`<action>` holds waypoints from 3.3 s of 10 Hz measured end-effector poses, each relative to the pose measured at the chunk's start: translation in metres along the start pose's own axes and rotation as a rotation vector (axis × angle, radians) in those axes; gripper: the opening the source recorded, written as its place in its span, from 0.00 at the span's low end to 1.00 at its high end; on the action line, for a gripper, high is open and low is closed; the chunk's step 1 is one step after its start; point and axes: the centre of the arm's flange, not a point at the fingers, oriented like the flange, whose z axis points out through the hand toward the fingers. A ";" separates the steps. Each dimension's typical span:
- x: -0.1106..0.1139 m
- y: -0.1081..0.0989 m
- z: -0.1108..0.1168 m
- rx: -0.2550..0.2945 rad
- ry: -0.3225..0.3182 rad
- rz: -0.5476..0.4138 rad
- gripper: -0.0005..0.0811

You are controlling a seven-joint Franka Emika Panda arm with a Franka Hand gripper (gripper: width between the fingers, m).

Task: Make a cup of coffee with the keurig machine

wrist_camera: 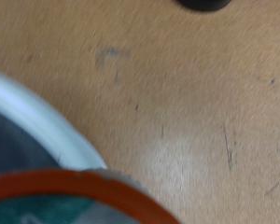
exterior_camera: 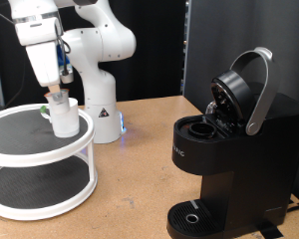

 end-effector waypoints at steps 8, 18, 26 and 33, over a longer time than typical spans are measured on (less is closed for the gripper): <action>0.093 -0.024 -0.003 0.122 0.131 0.084 0.53; 0.190 -0.049 -0.024 0.223 0.202 -0.064 0.53; 0.199 -0.052 -0.013 0.192 0.194 -0.063 0.53; 0.235 -0.086 0.036 0.117 0.184 -0.093 0.53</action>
